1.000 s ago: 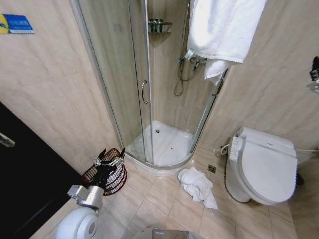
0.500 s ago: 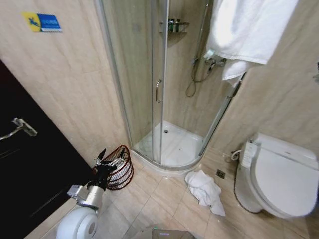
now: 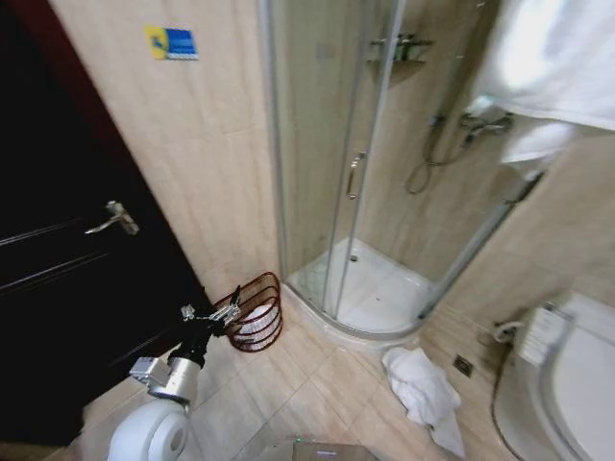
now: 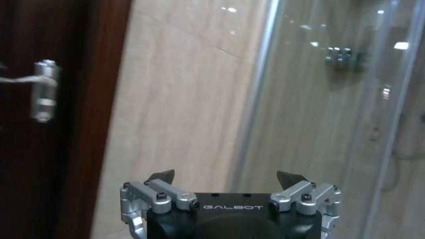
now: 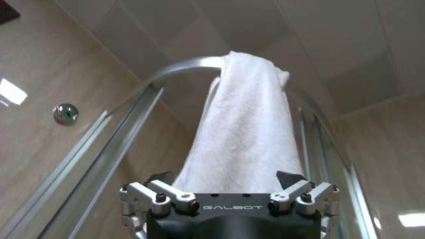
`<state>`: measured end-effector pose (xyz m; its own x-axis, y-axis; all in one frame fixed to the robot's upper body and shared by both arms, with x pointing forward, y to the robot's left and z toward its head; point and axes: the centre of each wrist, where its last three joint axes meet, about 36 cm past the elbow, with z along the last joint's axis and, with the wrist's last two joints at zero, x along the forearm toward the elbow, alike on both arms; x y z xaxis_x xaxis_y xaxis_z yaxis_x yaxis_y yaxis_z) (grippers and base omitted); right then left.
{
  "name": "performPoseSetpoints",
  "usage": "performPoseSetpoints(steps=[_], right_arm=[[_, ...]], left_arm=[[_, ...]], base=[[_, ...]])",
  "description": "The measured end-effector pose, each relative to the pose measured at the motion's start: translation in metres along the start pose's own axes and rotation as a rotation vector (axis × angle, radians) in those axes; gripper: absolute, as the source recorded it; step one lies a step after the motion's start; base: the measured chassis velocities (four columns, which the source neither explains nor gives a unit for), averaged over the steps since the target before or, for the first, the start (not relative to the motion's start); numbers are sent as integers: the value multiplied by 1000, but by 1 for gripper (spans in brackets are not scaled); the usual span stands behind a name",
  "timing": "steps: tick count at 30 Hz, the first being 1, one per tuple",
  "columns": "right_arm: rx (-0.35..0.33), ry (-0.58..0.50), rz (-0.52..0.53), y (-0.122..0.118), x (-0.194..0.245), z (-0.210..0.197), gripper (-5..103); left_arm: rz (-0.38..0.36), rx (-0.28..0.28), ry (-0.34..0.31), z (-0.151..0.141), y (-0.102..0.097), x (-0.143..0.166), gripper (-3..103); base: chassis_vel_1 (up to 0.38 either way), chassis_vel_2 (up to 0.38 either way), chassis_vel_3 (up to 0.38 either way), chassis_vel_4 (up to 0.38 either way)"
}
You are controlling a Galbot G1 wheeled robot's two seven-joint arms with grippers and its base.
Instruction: Discard the used towel into the hamper.
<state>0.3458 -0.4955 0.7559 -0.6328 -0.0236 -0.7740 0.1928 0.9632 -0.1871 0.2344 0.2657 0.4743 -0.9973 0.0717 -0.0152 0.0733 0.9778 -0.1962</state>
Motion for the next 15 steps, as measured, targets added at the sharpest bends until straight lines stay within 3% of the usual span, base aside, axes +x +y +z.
performPoseSetpoints(steps=[5,15], right_arm=[[29,-8,22,-27,-33,-4,100],[1,-51,31,-70,-106,-12,100]], left_arm=[[0,0,0,0,0,0,100],[0,0,0,0,0,0,100]], base=[[59,56,49,43],[0,0,0,0]])
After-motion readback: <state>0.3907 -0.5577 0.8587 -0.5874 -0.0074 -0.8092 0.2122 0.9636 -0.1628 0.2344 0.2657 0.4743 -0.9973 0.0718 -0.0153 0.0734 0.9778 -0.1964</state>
